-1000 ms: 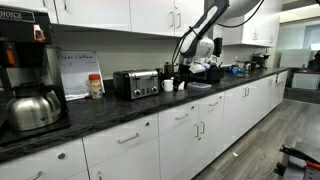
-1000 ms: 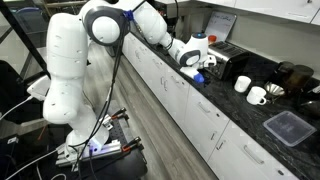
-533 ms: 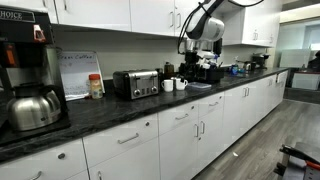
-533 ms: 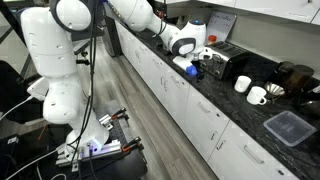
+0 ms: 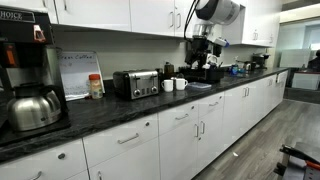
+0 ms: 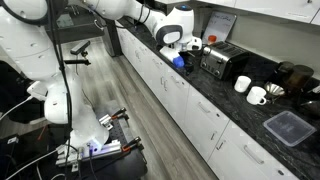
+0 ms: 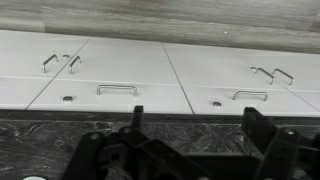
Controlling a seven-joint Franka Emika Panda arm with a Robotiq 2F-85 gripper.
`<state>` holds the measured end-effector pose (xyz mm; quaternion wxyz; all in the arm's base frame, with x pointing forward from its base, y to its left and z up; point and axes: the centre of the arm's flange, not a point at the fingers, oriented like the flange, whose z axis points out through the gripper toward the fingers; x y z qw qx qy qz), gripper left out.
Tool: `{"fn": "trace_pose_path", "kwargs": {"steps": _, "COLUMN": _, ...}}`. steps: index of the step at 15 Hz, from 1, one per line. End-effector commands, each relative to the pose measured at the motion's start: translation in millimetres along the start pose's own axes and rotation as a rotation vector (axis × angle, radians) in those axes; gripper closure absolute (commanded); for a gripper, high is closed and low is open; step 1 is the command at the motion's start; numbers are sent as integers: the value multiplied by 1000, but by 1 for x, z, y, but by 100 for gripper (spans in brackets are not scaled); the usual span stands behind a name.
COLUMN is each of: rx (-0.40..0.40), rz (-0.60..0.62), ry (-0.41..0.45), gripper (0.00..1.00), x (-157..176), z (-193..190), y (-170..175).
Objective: Close the open drawer
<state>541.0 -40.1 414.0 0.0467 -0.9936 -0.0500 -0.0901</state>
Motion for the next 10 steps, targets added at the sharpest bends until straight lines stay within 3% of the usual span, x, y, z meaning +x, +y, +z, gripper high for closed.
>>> {"fn": "trace_pose_path", "kwargs": {"steps": 1, "rx": 1, "rz": 5, "ry": -5, "gripper": 0, "x": -46, "z": -28, "y": -16}}
{"fn": "trace_pose_path", "kwargs": {"steps": 6, "rx": -31, "rz": 32, "ry": -22, "gripper": 0, "x": -87, "z": -57, "y": -34}}
{"fn": "trace_pose_path", "kwargs": {"steps": 7, "rx": -11, "rz": 22, "ry": -9, "gripper": 0, "x": -59, "z": -45, "y": -28}}
{"fn": "trace_pose_path", "kwargs": {"steps": 10, "rx": -24, "rz": 29, "ry": -6, "gripper": 0, "x": -75, "z": -57, "y": -33}}
